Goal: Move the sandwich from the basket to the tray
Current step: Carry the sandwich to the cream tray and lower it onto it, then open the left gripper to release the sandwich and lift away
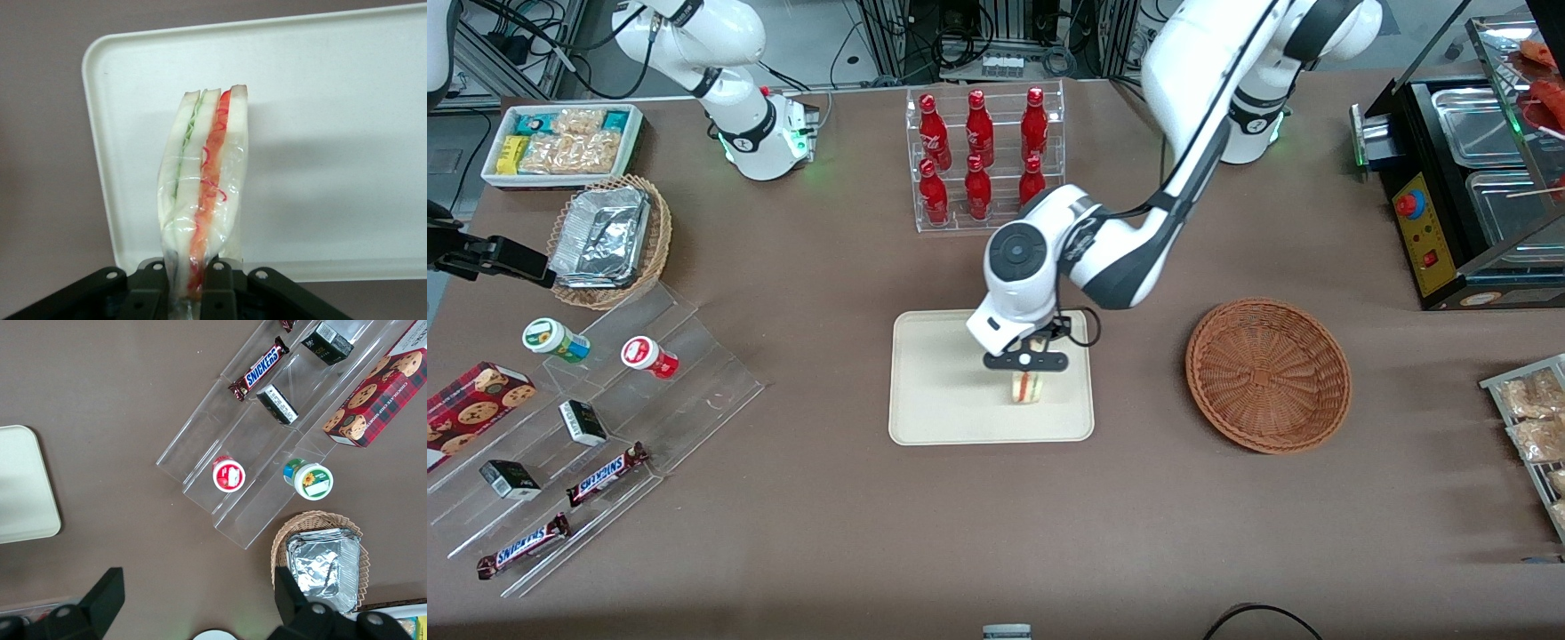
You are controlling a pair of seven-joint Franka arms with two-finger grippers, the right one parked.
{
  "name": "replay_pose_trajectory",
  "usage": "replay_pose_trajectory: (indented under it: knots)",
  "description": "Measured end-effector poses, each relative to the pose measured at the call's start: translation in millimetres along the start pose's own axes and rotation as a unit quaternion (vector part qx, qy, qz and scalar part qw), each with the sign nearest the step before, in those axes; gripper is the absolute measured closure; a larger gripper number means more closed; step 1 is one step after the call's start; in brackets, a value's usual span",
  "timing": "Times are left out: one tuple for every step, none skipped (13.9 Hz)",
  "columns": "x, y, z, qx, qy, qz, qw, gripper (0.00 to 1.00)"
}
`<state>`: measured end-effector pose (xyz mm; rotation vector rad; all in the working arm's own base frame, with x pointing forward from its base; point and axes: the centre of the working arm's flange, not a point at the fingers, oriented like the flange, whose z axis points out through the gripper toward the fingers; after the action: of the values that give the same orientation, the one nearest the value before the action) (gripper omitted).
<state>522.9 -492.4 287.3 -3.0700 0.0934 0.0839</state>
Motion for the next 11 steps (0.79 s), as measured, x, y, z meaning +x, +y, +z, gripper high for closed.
replay_pose_trajectory:
  knots:
    - [2,5,8,0.007,0.004,0.0,1.0,0.84]
    - [5,8,16,0.014,0.008,-0.003,0.9999,0.84]
    - [8,10,24,0.019,0.009,-0.005,0.9998,0.84]
    - [11,11,31,0.022,0.01,-0.007,0.9997,0.84]
    - [13,11,37,0.025,0.01,-0.008,0.9996,0.84]
    - [15,12,40,0.027,0.011,-0.01,0.9995,0.84]
    - [16,12,43,0.03,0.013,-0.011,0.9994,0.84]
    - [16,12,44,0.03,0.014,-0.011,0.9994,0.84]
    - [17,13,43,0.029,0.016,-0.011,0.9994,0.84]
    - [17,13,42,0.028,0.018,-0.011,0.9994,0.77]
    - [17,14,41,0.027,0.019,-0.013,0.9994,0.69]
